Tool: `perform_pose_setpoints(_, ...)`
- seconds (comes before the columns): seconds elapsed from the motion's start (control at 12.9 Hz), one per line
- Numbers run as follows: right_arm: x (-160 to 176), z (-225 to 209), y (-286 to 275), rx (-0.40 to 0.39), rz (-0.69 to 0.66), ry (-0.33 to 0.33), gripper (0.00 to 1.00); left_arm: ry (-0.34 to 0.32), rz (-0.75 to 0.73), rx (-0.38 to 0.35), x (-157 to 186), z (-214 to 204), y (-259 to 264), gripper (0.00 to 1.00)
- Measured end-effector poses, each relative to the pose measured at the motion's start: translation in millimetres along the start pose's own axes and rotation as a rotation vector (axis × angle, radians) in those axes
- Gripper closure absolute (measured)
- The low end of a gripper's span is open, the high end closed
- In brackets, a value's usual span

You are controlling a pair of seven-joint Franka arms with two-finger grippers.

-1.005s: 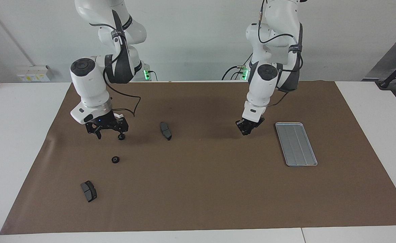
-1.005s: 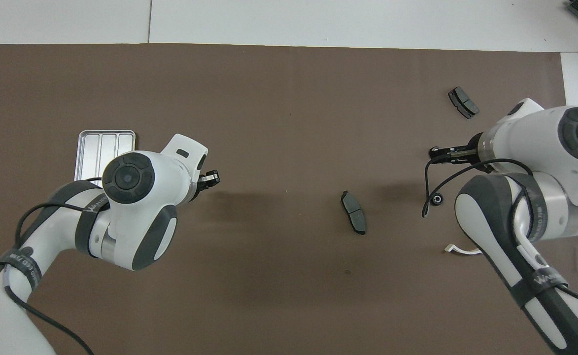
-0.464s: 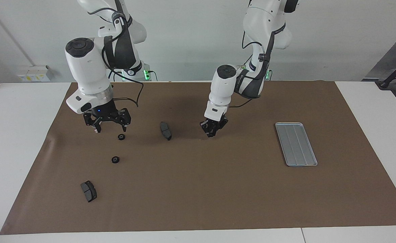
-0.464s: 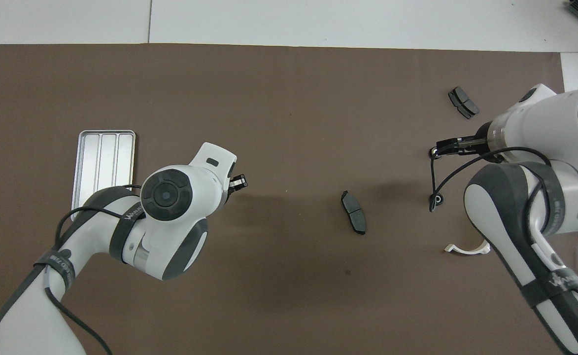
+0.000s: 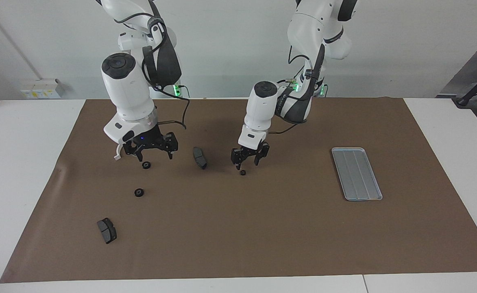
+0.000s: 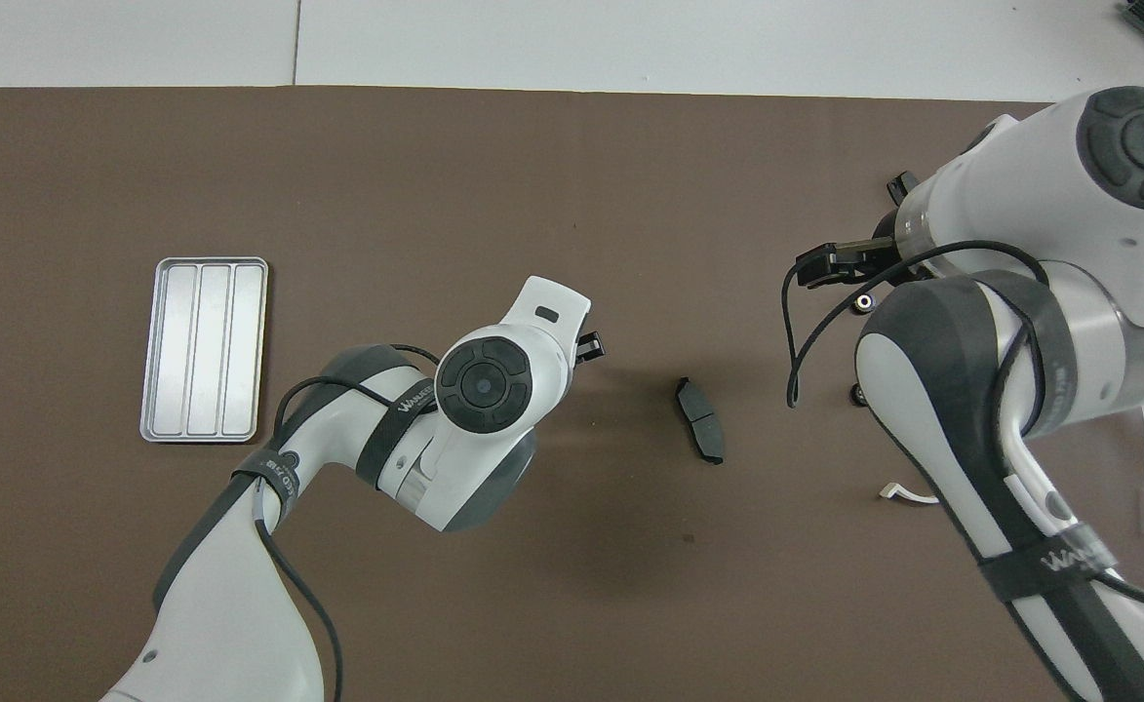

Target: Place bearing gear from tray to pile

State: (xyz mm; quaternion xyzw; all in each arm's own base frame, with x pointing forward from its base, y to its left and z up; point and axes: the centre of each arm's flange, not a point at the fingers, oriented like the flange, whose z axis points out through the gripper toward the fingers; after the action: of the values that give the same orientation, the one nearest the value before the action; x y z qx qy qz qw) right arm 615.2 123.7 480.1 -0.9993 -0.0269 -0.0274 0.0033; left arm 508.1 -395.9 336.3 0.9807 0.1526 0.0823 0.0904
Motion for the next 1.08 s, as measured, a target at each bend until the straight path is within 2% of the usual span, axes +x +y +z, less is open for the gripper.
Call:
perform_pose_setpoints(0.08,2,4,-6,0.018,0.012,0.002,0.00,-0.002,-0.009,0.013,10,-3,-5,0.00)
perform_pose_setpoints(0.23,3,16,-38,0.029,0.036,0.015,0.00,-0.028,0.018,0.073,48,-11,-30,0.00)
perform_pose_setpoints(0.46,-1,41,-100,0.040,0.054,0.028,0.00,-0.081,0.114,0.145,120,-38,-101,0.00)
perform_pose_setpoints(0.62,-7,58,-142,0.052,0.067,0.046,0.00,-0.134,0.211,0.178,156,-66,-158,0.00)
perform_pose_setpoints(0.85,-19,89,-202,0.065,0.075,0.054,0.00,-0.174,0.327,0.184,204,-103,-251,0.00)
perform_pose_setpoints(1.08,-31,126,-261,0.048,0.074,0.041,0.00,-0.189,0.374,0.182,229,-132,-321,0.00)
